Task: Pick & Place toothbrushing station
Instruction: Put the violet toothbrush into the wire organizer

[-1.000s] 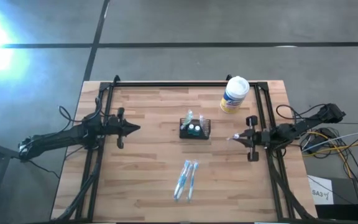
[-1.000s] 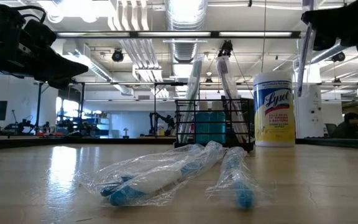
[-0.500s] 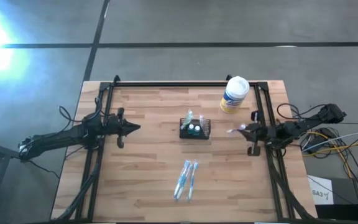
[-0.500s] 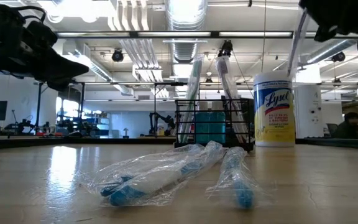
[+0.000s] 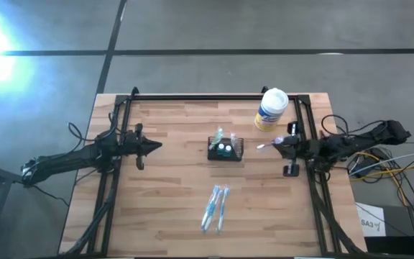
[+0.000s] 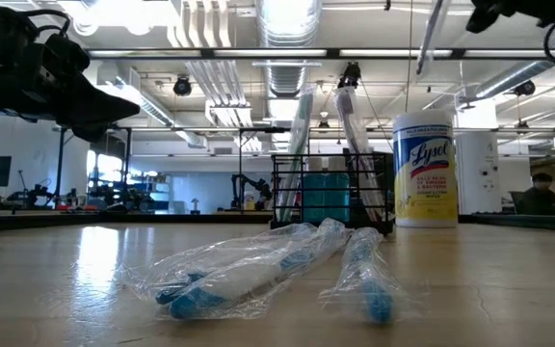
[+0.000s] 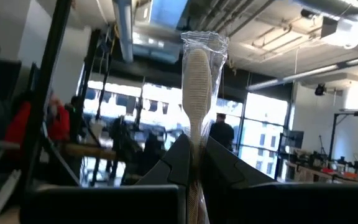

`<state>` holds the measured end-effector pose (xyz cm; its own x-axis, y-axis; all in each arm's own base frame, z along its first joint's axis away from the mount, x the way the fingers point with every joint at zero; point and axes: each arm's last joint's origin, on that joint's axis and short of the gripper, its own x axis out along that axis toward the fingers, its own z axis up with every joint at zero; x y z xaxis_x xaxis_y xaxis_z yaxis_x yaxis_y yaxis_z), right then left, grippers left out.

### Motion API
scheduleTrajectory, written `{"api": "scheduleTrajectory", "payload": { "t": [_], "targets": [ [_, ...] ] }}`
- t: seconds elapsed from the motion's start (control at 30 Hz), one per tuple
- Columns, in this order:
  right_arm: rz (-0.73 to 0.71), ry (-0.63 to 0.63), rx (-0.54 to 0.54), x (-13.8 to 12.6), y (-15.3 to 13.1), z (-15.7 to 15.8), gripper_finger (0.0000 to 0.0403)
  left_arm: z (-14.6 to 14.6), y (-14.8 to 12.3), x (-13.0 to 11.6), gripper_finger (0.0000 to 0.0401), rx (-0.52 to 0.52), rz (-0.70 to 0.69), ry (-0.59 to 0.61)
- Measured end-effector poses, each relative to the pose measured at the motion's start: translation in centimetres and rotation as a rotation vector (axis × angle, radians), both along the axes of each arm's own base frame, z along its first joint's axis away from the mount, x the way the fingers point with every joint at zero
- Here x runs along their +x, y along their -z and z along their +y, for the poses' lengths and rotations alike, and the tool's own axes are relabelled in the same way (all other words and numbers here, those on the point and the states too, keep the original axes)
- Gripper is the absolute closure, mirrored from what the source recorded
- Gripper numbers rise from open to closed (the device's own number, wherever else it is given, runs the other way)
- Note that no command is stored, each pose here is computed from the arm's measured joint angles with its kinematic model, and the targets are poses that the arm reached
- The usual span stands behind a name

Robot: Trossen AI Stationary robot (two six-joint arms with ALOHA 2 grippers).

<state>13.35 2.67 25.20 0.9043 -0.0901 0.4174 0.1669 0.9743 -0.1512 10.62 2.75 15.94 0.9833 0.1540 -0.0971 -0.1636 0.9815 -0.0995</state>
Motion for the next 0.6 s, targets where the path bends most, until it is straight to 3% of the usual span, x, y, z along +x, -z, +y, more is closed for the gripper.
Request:
{"api": "scheduleTrajectory", "payload": {
  "t": [0.4,0.6],
  "targets": [
    [0.127,0.060,0.060,6.2,-1.0,-2.1,0.0390,0.0,0.0,0.0,0.0391,0.004,0.002,-0.003],
    [0.166,0.097,0.139,7.9,0.6,-3.2,0.0390,0.0,0.0,0.0,0.0391,0.004,0.002,-0.003]
  ]
}}
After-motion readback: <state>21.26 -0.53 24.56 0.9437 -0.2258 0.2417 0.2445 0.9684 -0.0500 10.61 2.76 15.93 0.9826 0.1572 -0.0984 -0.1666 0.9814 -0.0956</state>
